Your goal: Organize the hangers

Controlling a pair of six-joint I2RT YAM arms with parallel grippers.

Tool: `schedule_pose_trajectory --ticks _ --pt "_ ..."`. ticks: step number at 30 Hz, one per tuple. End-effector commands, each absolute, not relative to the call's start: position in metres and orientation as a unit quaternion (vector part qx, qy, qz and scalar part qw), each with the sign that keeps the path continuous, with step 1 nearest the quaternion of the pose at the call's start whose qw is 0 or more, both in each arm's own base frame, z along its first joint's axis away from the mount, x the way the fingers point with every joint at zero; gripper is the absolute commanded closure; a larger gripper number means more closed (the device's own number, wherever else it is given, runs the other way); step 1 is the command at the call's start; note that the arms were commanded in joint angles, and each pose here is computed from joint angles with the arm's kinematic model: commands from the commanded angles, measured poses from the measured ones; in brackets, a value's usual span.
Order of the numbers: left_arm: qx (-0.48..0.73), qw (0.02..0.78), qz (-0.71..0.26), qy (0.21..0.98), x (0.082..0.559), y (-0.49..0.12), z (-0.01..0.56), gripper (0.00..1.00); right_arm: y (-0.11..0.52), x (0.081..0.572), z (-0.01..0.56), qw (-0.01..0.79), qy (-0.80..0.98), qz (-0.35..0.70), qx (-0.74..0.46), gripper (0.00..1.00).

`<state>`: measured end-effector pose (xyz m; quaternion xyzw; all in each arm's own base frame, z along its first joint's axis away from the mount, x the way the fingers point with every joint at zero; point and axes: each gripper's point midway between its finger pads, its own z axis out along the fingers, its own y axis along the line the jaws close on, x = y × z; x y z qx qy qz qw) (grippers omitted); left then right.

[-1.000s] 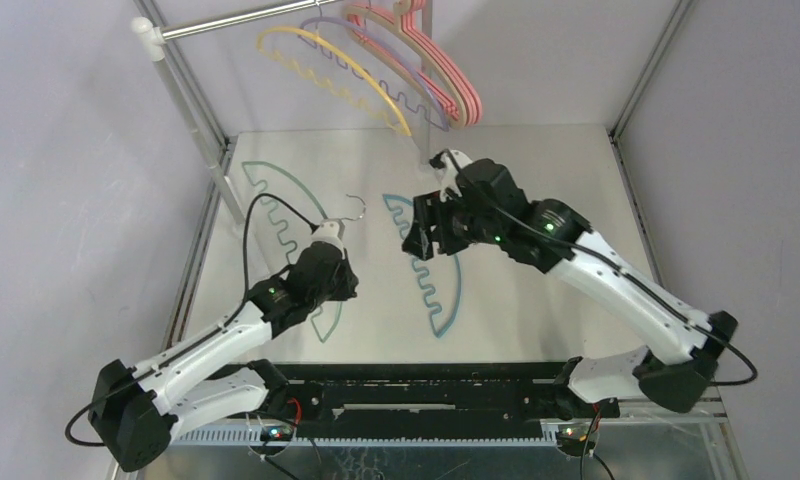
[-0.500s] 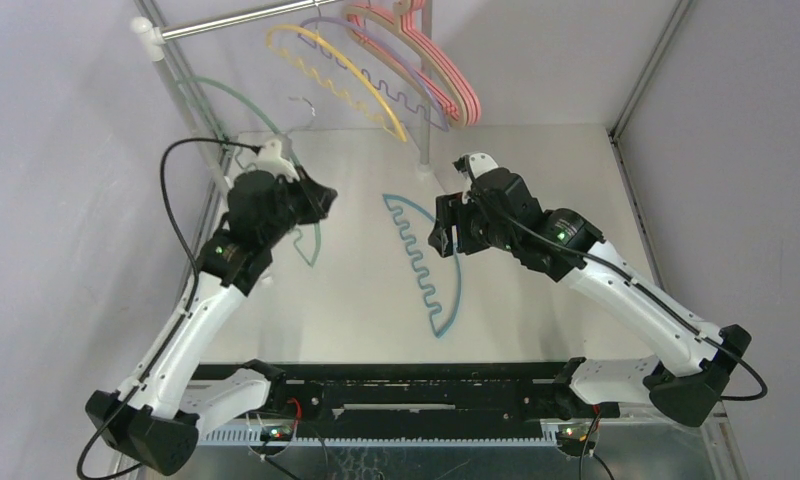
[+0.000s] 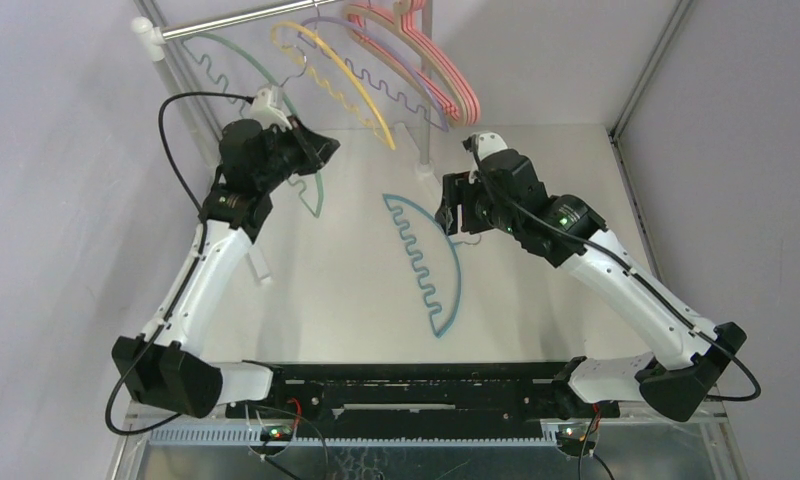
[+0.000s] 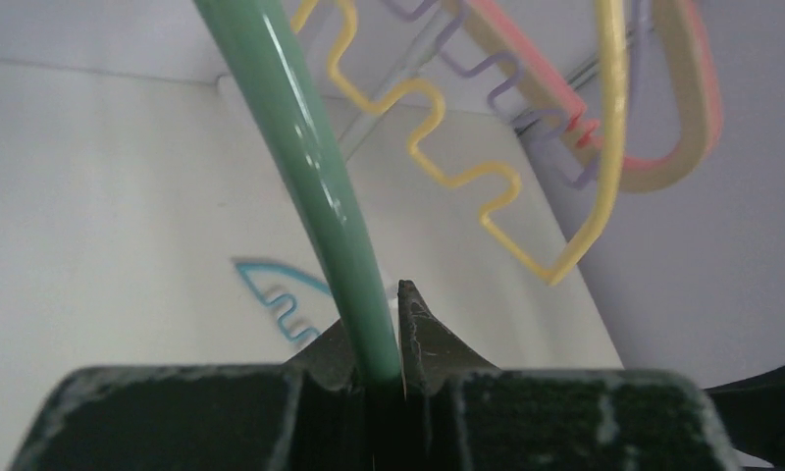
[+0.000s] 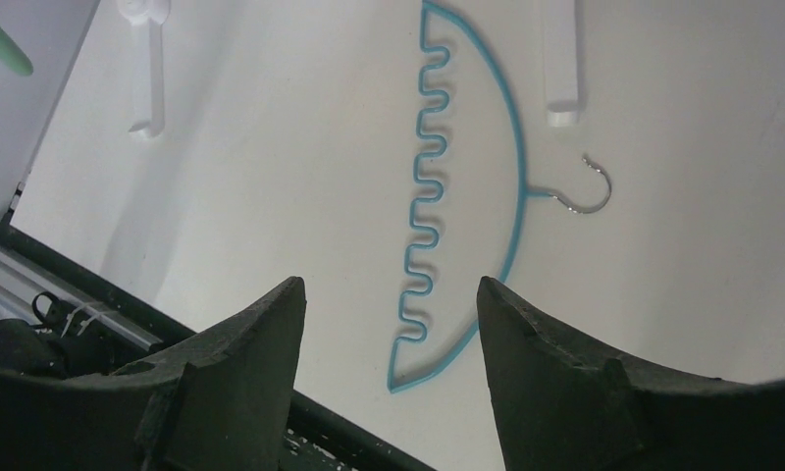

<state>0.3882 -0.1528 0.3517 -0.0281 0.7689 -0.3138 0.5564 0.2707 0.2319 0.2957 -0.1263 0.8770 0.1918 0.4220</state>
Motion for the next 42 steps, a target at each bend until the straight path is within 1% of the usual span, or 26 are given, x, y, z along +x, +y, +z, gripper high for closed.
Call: schedule_pose_trajectory --ticks 1,5,10,17,27,30,32,37,42 --pt "0.028 0.63 -0.383 0.675 0.392 -0.171 0.44 1.0 0.225 0.285 0.32 0.461 0.859 0.189 -0.118 0.28" --pt "0.048 0.633 -0.411 0.654 0.396 -0.182 0.453 1.0 0.22 0.288 0.315 0.456 0.864 0.183 -0.111 0.28" --pt "0.046 0.632 -0.423 0.648 0.41 -0.185 0.458 1.0 0.219 0.291 0.308 0.449 0.868 0.18 -0.108 0.28" --pt "0.011 0.635 -0.432 0.64 0.436 -0.174 0.467 1.0 0.217 0.298 0.306 0.447 0.87 0.178 -0.106 0.28" --pt "-0.042 0.611 -0.469 0.636 0.468 -0.171 0.474 0.99 0.212 0.304 0.301 0.439 0.876 0.172 -0.098 0.28" --pt "-0.048 0.589 -0.487 0.643 0.475 -0.177 0.468 0.93 0.208 0.304 0.297 0.435 0.88 0.167 -0.096 0.28" --pt "-0.047 0.573 -0.498 0.649 0.479 -0.182 0.459 0.9 0.206 0.303 0.293 0.432 0.882 0.164 -0.095 0.28" --pt "-0.042 0.541 -0.498 0.676 0.48 -0.188 0.435 0.72 0.199 0.302 0.274 0.408 0.895 0.156 -0.09 0.27" --pt "-0.025 0.538 -0.495 0.682 0.469 -0.189 0.435 0.56 0.195 0.306 0.249 0.381 0.909 0.142 -0.091 0.25"
